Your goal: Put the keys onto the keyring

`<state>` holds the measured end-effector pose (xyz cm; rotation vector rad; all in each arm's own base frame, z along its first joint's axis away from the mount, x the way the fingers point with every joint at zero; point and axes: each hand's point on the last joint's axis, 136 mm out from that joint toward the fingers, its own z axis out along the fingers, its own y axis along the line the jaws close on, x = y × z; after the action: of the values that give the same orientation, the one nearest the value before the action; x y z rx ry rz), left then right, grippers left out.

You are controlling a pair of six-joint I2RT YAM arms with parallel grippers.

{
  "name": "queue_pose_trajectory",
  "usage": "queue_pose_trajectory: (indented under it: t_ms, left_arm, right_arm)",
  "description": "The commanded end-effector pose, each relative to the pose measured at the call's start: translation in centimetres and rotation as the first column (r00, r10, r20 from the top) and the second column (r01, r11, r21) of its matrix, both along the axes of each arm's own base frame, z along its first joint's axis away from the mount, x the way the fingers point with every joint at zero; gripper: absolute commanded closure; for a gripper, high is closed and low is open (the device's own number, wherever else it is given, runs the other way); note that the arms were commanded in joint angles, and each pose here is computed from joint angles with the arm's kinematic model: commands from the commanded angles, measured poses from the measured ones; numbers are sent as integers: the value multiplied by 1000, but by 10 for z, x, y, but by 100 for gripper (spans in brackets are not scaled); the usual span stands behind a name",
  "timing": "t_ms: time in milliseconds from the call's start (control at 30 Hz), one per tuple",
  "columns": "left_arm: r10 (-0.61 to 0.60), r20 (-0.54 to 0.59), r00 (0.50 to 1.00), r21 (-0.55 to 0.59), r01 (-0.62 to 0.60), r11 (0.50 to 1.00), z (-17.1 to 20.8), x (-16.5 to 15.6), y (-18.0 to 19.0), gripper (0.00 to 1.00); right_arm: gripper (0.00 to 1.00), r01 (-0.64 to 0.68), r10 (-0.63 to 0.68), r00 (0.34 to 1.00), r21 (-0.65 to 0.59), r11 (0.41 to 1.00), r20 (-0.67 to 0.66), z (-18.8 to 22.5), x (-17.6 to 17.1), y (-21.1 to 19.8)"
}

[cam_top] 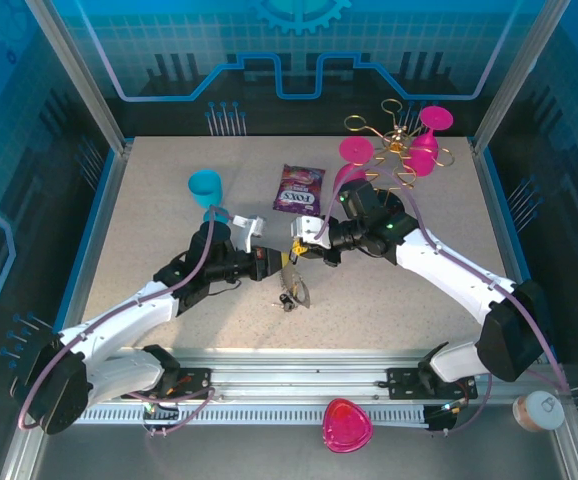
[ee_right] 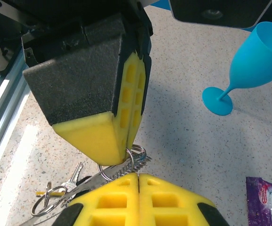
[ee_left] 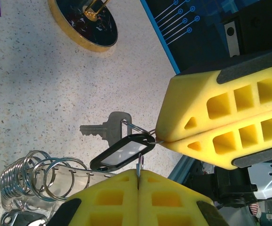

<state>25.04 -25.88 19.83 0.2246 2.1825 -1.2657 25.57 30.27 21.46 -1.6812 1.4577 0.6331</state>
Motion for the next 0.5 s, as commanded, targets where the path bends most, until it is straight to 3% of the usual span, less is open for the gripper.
queue_pose_trajectory:
  t_ms: [0,467]
  left_arm:
    - [-11,25,1000,-45,12,999,24,5,-4,100]
    - [-8,24,1000,-53,9,999,24,7,-5,100]
  right_arm:
    - [100,2,-2,1000,18,1000,12,12,2,8]
    - [100,-9,9,1000,24,1000,1,9,-1,16]
